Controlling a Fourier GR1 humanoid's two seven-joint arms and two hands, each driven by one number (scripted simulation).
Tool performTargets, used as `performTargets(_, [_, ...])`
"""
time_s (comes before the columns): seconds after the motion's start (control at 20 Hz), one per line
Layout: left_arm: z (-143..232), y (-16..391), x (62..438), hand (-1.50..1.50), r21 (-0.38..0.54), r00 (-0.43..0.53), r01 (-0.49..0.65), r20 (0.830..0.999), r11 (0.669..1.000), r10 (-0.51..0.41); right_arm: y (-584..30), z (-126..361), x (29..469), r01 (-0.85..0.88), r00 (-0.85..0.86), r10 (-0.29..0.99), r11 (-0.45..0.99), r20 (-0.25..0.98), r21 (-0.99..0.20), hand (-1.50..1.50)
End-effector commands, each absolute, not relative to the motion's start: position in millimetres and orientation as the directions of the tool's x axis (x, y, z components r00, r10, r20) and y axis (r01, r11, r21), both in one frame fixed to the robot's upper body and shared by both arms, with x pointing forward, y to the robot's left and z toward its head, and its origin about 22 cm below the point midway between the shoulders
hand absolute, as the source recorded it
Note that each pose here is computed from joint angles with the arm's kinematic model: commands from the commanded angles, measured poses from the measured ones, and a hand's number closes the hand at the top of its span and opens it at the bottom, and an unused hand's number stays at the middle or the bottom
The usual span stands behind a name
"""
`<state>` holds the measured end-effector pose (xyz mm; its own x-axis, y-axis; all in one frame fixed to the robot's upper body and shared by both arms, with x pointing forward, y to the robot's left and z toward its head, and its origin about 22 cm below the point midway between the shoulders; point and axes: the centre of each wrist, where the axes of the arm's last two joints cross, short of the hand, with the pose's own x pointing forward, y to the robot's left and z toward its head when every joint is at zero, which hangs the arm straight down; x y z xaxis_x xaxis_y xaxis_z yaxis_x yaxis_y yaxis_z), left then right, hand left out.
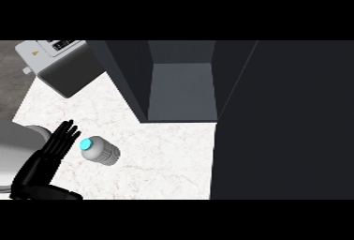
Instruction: Pick up the bottled water, place it into the cabinet and close the cabinet
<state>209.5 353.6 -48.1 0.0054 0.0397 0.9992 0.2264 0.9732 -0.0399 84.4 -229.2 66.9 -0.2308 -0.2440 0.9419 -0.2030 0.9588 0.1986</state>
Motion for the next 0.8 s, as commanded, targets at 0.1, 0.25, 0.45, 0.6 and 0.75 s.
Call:
performTargets(0.1, [-82, 342, 241, -1.5, -0.087, 0.067, 0.194, 0.995, 0.977, 0.075, -230, 72, 91, -0.216, -0.23, -0.272, 0.95, 0.934, 0.223, -1.5])
performTargets(0.25, [-97, 358, 241, -1.5, -0.125, 0.092, 0.207, 0.99, 0.97, 0.108, -227, 60, 98, -0.219, -0.22, -0.258, 0.953, 0.941, 0.21, -1.5])
performTargets(0.45, [-112, 364, 231, -1.5, -0.149, 0.128, 0.209, 0.984, 0.967, 0.124, -225, 68, 82, -0.216, -0.224, -0.25, 0.955, 0.942, 0.202, -1.5])
performTargets(0.6, [-123, 363, 233, -1.5, -0.161, 0.114, 0.201, 0.984, 0.966, 0.14, -232, 52, 75, -0.223, -0.225, -0.261, 0.952, 0.939, 0.211, -1.5])
performTargets(0.75, [-127, 357, 246, -1.5, -0.162, 0.12, 0.226, 0.983, 0.961, 0.137, -240, 56, 83, -0.205, -0.242, -0.241, 0.96, 0.94, 0.193, -1.5])
